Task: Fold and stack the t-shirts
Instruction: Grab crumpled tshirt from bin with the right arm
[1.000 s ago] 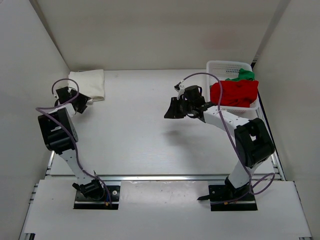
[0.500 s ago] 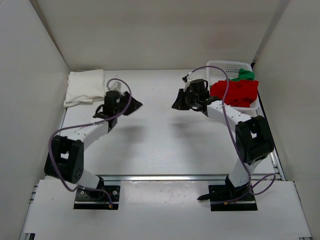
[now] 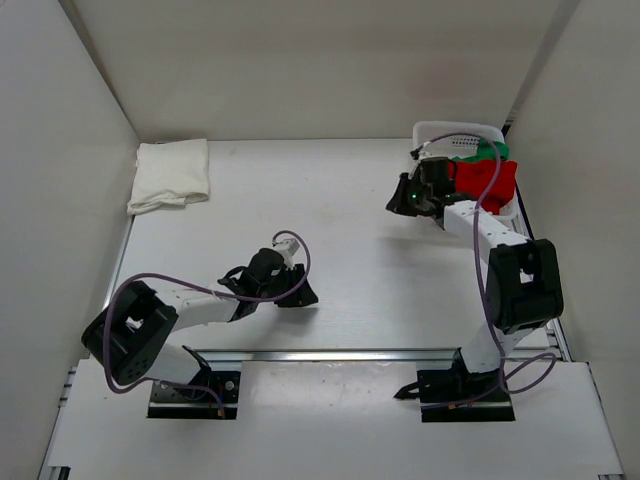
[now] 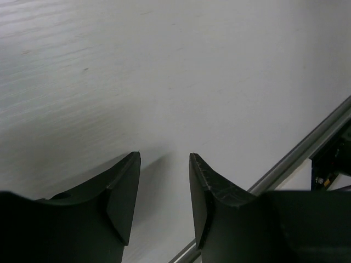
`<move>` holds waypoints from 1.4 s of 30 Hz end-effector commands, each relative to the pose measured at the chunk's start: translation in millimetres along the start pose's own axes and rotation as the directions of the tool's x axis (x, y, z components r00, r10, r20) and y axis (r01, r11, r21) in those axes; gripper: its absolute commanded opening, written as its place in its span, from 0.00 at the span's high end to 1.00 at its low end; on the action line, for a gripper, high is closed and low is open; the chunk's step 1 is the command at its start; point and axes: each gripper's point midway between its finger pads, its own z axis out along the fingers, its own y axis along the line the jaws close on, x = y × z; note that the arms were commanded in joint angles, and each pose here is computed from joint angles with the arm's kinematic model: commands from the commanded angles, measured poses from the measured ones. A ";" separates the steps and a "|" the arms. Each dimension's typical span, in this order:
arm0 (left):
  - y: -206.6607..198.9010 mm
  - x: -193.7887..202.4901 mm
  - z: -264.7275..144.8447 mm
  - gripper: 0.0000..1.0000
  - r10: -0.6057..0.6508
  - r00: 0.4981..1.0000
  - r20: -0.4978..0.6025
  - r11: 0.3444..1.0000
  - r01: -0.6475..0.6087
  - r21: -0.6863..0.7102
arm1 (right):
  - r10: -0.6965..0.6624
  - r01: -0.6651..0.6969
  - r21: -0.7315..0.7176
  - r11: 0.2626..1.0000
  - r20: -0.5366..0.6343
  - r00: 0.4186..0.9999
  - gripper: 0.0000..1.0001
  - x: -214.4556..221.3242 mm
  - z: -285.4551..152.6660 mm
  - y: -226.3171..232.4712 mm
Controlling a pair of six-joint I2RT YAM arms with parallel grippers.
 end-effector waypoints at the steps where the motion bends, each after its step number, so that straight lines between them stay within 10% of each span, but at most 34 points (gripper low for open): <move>1: -43.9 -19.9 5.4 0.49 0.099 0.994 0.047 0.986 -0.104 0.134 | -0.025 0.001 0.198 0.980 0.116 0.993 1.00 -54.6 -19.1 -50.1; 8: -60.3 -13.7 12.0 0.47 0.131 0.991 0.022 0.972 -0.132 0.196 | 0.049 -0.105 0.403 0.909 0.145 0.988 0.97 -81.0 -35.1 -141.1; 14: -51.6 -8.7 10.5 0.48 0.119 0.993 0.006 0.971 -0.118 0.207 | 0.090 -0.146 0.513 0.846 0.132 0.987 0.62 -93.5 -43.6 -205.0; 25: -47.5 -9.7 10.5 0.48 0.092 0.996 0.004 0.973 -0.091 0.211 | 0.014 -0.043 0.665 0.746 0.049 0.999 0.44 -107.7 -40.2 -233.0; 30: -42.5 -16.6 7.7 0.48 0.063 0.998 0.017 0.978 -0.065 0.201 | 0.048 0.023 0.654 0.756 -0.091 0.995 0.54 -86.2 -7.5 -234.8; 36: -38.9 -19.2 3.6 0.49 0.049 0.998 0.031 0.979 -0.054 0.195 | 0.008 0.041 0.639 0.768 -0.074 0.997 0.98 -116.0 -6.8 -211.6; 42: -40.0 -19.0 2.3 0.50 0.038 0.999 0.033 0.979 -0.044 0.199 | -0.022 -0.020 0.573 0.819 0.067 0.998 1.00 -148.7 -42.8 -179.1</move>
